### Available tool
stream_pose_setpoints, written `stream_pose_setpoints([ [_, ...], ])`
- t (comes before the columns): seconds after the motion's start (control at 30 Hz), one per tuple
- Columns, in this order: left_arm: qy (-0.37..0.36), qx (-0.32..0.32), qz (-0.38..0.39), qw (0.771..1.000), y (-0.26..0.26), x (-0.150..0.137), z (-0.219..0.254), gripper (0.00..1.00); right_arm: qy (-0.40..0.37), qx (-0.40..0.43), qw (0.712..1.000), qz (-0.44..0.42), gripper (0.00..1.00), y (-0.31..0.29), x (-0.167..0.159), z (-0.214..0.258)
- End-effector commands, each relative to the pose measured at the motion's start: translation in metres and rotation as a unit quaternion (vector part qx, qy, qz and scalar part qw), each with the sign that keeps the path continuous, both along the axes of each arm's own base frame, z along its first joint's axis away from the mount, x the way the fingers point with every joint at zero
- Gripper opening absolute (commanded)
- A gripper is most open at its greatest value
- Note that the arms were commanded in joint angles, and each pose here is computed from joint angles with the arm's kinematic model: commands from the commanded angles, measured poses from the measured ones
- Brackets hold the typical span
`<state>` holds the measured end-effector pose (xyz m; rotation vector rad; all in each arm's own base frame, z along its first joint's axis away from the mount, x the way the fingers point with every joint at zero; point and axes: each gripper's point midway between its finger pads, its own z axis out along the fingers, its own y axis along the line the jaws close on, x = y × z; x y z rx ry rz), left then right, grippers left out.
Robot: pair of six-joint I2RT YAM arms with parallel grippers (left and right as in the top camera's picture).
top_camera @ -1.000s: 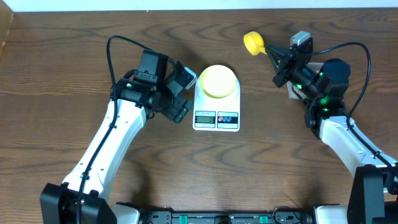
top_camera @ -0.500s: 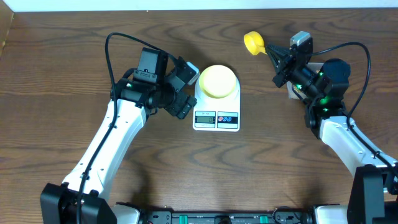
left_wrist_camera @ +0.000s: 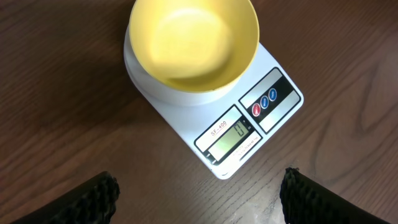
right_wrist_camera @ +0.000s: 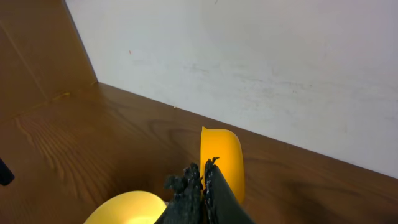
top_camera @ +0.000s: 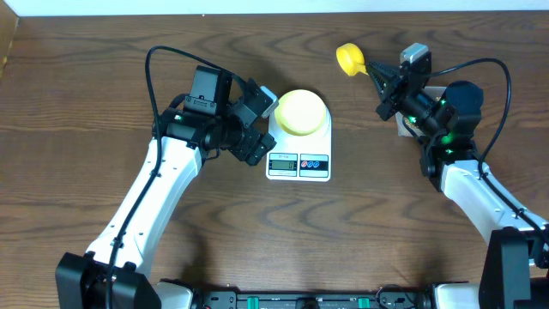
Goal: Scoop item into bowl and weigh 50g on scale
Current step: 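Move the yellow scoop with the right gripper over the soybean tub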
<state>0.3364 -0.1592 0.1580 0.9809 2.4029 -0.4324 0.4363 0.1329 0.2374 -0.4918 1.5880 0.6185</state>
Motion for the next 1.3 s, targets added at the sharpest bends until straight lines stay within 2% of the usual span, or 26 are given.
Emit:
stream_pose_setpoints([
  [0.0,0.004,-0.005,-0.005,1.000,0.000,-0.003,-0.002,0.85,-0.012,-0.003,1.000,-0.006,0.01,-0.004,0.004,0.008],
  [0.1,0.004,-0.005,-0.004,1.000,0.000,-0.003,-0.002,0.85,-0.010,0.001,1.000,-0.009,0.01,-0.006,0.005,0.008],
  [0.43,0.004,-0.005,-0.004,1.000,0.000,-0.003,-0.002,0.86,0.004,0.107,0.994,-0.038,0.01,-0.033,0.012,0.038],
  [0.63,0.004,-0.005,-0.004,1.000,0.000,-0.003,-0.002,0.86,0.028,0.133,0.990,-0.021,0.02,-0.030,0.015,0.050],
  [0.83,0.004,-0.005,-0.004,1.000,0.000,-0.003,-0.002,0.86,0.088,0.107,0.990,-0.026,0.01,-0.025,0.029,0.056],
  [1.27,0.004,-0.005,-0.004,1.000,0.000,-0.003,-0.002,0.86,0.140,0.045,0.984,-0.101,0.01,-0.046,0.045,0.066],
])
